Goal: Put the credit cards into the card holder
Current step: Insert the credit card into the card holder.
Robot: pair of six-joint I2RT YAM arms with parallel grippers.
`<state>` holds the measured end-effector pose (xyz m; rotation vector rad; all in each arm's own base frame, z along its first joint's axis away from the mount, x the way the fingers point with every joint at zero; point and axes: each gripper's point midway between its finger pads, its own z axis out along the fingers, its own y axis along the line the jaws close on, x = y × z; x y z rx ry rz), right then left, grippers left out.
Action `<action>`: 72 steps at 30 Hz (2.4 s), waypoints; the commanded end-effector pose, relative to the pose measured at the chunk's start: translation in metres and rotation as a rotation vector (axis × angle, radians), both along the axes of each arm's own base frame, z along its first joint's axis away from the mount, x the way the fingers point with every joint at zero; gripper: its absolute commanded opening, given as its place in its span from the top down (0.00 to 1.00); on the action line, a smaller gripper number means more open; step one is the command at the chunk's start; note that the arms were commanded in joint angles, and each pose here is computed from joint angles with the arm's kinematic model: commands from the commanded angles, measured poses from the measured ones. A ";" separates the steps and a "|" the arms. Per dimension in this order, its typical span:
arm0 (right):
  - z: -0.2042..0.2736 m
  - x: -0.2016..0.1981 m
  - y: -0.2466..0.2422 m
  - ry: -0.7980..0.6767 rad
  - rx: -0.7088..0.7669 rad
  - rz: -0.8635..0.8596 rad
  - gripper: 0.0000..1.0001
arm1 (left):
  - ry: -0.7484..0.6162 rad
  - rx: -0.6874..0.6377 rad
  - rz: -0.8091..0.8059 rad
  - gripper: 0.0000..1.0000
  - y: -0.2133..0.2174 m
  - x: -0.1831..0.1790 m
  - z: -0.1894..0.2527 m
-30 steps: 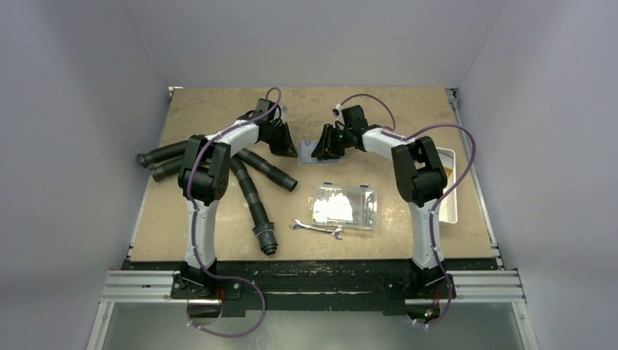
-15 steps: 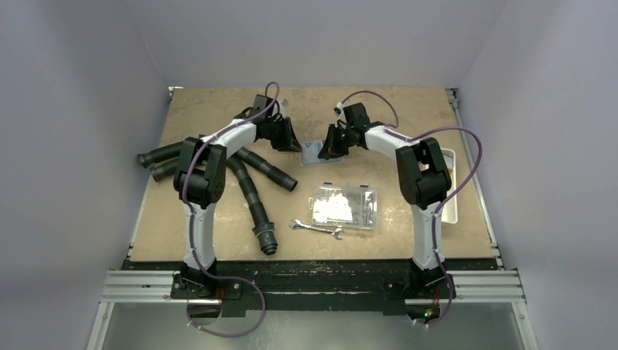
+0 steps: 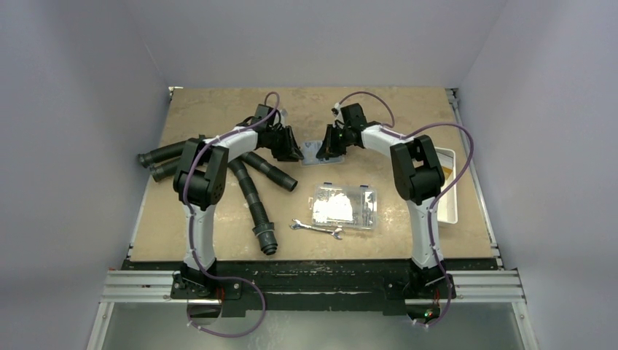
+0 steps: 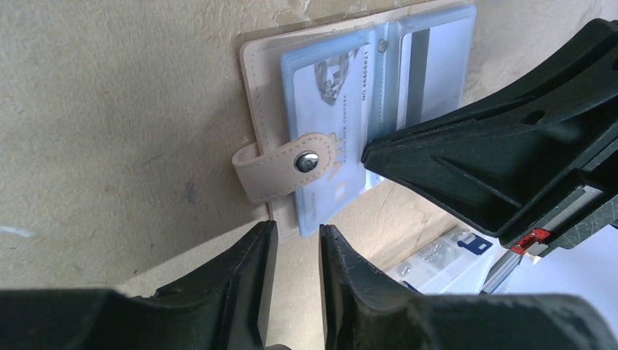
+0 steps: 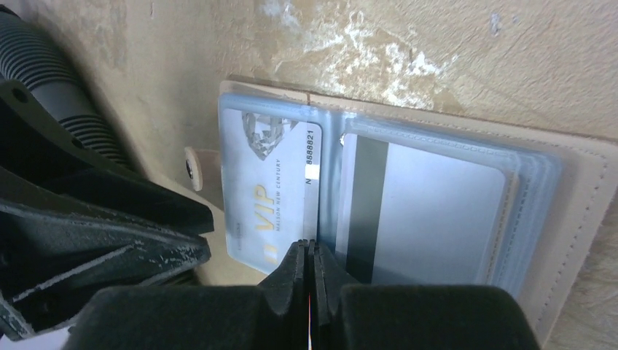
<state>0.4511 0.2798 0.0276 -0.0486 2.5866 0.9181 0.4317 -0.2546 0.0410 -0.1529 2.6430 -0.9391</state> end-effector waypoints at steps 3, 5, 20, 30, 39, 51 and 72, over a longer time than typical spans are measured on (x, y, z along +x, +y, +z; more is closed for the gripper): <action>0.001 0.016 -0.003 -0.055 -0.055 -0.037 0.98 | -0.081 -0.066 0.008 0.65 -0.016 0.008 0.031; -0.003 0.015 -0.006 -0.049 -0.067 -0.042 0.99 | -0.085 -0.071 0.009 0.62 -0.017 0.009 0.031; -0.007 0.014 -0.005 -0.038 -0.064 -0.036 1.00 | -0.098 -0.107 -0.010 0.57 -0.028 0.010 0.034; -0.008 0.012 -0.004 -0.033 -0.062 -0.028 1.00 | -0.111 -0.038 0.027 0.50 -0.019 0.013 0.032; -0.010 0.011 -0.003 -0.027 -0.058 -0.022 1.00 | -0.089 -0.075 0.007 0.44 -0.030 0.009 0.027; -0.013 0.009 -0.003 -0.019 -0.056 -0.018 1.00 | -0.133 -0.077 0.008 0.49 -0.032 0.011 0.039; -0.013 0.007 0.001 -0.010 -0.044 -0.003 1.00 | -0.200 -0.106 -0.043 0.53 -0.051 0.011 0.059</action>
